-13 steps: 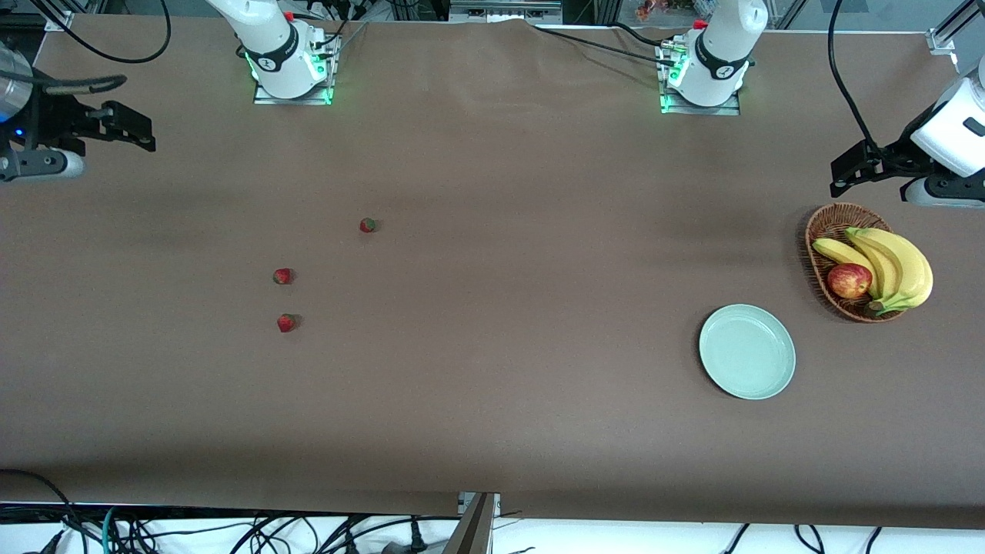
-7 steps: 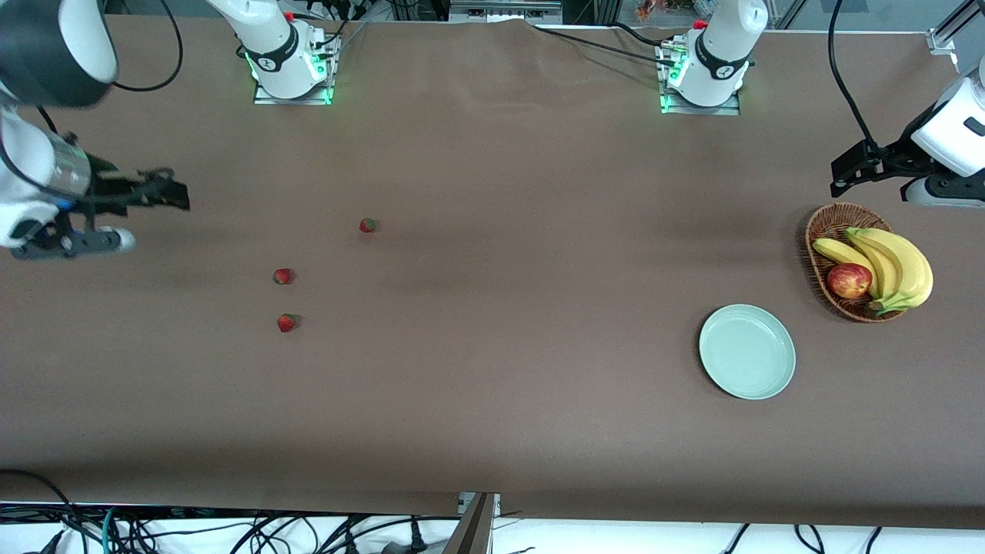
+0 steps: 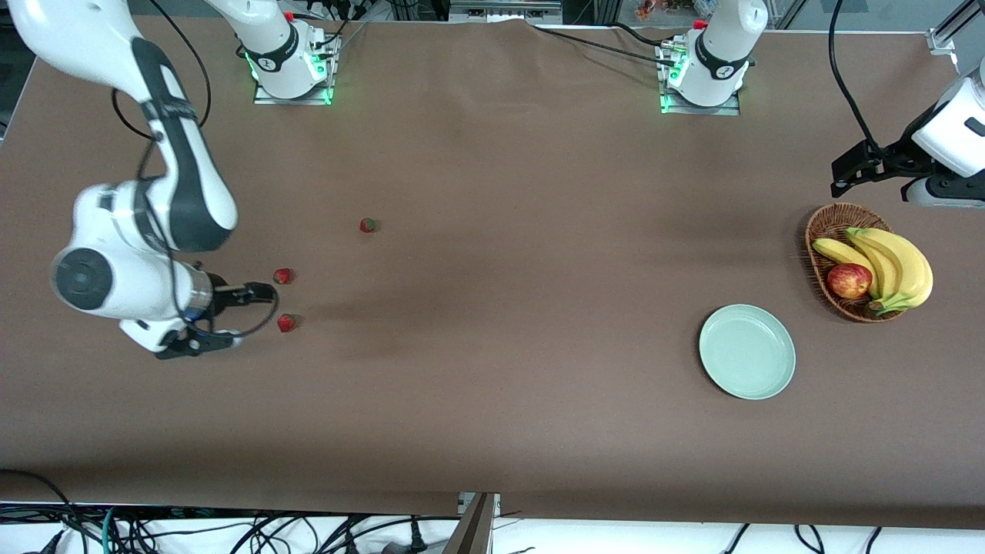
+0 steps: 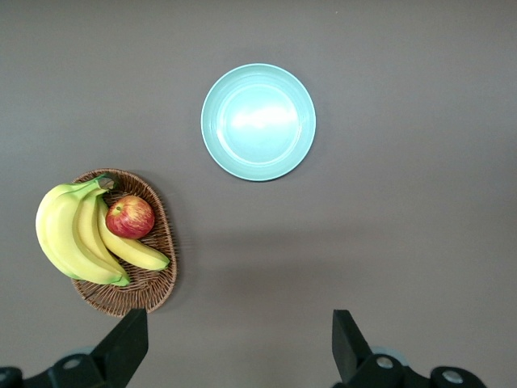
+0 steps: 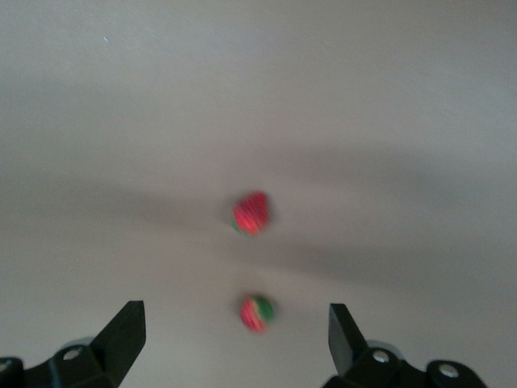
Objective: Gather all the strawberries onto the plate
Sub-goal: 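Reach down and grasp a red strawberry with the right gripper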
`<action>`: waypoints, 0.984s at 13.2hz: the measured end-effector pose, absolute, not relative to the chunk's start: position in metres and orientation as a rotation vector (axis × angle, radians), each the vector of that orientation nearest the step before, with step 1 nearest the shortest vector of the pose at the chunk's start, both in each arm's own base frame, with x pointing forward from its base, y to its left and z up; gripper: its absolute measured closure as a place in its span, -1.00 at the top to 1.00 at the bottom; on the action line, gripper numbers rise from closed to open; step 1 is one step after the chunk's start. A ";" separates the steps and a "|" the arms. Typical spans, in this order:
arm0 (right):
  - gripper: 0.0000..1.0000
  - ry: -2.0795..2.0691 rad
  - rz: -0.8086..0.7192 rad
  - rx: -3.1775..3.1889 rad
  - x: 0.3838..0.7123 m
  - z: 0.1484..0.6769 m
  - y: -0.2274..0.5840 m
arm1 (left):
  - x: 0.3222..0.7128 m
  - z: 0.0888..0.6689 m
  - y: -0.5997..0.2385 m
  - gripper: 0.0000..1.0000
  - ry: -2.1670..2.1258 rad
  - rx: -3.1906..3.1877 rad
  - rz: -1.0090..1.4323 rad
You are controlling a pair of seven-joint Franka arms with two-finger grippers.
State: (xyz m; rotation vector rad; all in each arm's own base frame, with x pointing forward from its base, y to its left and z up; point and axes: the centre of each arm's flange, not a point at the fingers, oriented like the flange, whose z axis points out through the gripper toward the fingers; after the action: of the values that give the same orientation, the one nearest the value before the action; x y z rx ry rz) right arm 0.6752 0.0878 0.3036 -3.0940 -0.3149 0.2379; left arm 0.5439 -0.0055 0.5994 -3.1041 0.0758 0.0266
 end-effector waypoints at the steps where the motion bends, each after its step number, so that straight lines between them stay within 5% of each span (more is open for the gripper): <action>1: 1.00 -0.332 0.216 -3.091 0.678 0.284 0.100 | 0.544 0.599 -0.006 1.00 0.076 -3.104 0.027; 13: 1.00 -0.294 0.146 -3.086 0.688 0.194 0.088 | 0.544 0.599 -0.006 1.00 0.076 -3.104 0.033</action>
State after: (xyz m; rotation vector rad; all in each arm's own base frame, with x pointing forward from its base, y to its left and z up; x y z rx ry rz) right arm 0.6883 0.0883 0.1944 -3.0860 -0.2943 0.1458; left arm 0.5435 -0.0055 0.5991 -3.1040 0.0756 0.0329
